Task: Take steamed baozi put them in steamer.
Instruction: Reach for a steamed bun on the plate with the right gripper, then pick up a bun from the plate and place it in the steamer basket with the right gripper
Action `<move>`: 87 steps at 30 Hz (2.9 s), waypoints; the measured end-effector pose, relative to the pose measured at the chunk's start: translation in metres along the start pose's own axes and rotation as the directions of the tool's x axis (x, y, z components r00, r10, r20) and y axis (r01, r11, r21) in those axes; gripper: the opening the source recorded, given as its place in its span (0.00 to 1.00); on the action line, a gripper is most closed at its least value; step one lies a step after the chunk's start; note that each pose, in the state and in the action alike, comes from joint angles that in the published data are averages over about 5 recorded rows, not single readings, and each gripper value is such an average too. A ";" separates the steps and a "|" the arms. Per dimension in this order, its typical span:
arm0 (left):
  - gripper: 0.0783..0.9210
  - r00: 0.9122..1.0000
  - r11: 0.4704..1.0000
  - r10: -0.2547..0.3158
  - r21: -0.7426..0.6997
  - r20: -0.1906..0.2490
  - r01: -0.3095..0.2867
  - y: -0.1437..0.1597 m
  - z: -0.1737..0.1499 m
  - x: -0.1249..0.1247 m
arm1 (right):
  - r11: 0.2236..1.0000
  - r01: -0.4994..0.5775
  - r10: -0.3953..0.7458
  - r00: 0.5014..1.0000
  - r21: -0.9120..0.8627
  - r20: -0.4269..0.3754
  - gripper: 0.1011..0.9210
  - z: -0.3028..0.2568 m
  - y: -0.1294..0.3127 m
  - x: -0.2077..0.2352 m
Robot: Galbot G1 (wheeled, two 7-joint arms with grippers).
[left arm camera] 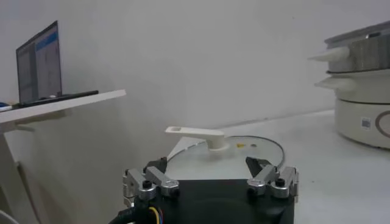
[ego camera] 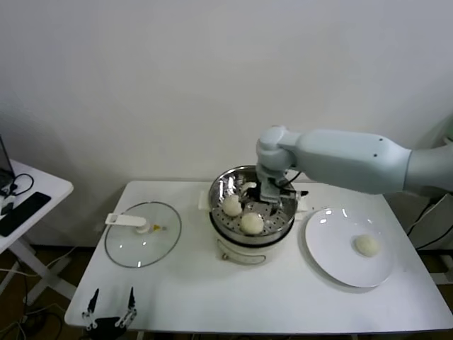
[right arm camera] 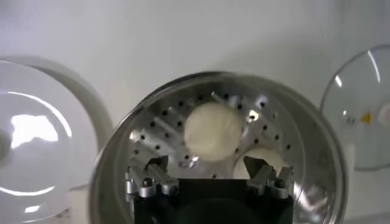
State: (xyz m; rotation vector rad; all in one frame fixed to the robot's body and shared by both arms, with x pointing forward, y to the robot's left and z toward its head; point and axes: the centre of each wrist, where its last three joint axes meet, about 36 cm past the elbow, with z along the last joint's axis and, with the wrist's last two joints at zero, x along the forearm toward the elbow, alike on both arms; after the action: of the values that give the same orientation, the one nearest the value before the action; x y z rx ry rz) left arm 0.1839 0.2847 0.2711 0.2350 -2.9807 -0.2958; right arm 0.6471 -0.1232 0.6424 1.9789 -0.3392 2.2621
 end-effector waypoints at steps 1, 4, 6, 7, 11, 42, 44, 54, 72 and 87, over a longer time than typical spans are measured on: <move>0.88 1.000 1.000 0.000 -0.001 0.000 0.000 0.000 0.000 0.000 | 0.999 0.007 -0.007 1.000 -0.031 -0.003 0.88 0.006 0.006 0.005; 0.88 1.000 1.000 0.002 -0.001 0.002 -0.002 0.000 0.000 0.000 | 0.989 0.027 -0.029 1.000 -0.146 -0.010 0.88 0.029 0.028 0.020; 0.88 1.000 1.000 0.003 0.000 0.003 -0.003 -0.001 0.000 -0.001 | 0.972 0.035 -0.039 0.999 -0.234 -0.011 0.88 0.044 0.046 0.028; 0.88 1.000 1.000 0.004 0.001 0.004 -0.004 -0.002 0.000 -0.002 | 0.960 0.037 -0.042 0.999 -0.278 -0.011 0.88 0.051 0.055 0.031; 0.88 1.000 1.000 0.008 0.005 0.009 -0.009 -0.004 -0.001 -0.004 | 0.899 0.039 -0.047 0.999 -0.437 -0.008 0.88 0.071 0.098 0.037; 0.88 1.000 1.000 0.008 0.004 0.016 -0.008 -0.003 -0.001 0.001 | 0.393 0.084 -0.156 0.987 -0.916 0.024 0.88 0.068 0.360 -0.108; 0.88 1.000 1.000 0.008 0.003 0.015 -0.008 -0.002 -0.001 0.001 | 0.378 0.089 -0.155 0.987 -0.921 0.031 0.88 0.064 0.364 -0.117; 0.88 1.000 1.000 0.009 0.000 0.016 -0.009 -0.002 -0.001 0.002 | 0.332 0.103 -0.152 0.987 -0.938 0.054 0.88 0.051 0.376 -0.149; 0.88 1.000 1.000 0.011 -0.001 0.022 -0.011 -0.004 0.000 0.002 | 0.311 0.064 -0.118 0.993 -0.948 0.028 0.83 0.046 0.383 -0.154; 0.88 0.999 1.000 0.015 -0.004 0.028 -0.015 -0.005 -0.001 0.002 | 0.323 0.028 -0.092 0.996 -0.946 -0.002 0.62 0.048 0.377 -0.131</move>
State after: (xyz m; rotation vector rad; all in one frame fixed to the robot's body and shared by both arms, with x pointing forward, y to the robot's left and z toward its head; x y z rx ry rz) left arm 0.1824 0.2794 0.2716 0.2091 -3.0078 -0.3059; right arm 0.6237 -0.4921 0.4841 1.1843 -1.2296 1.3747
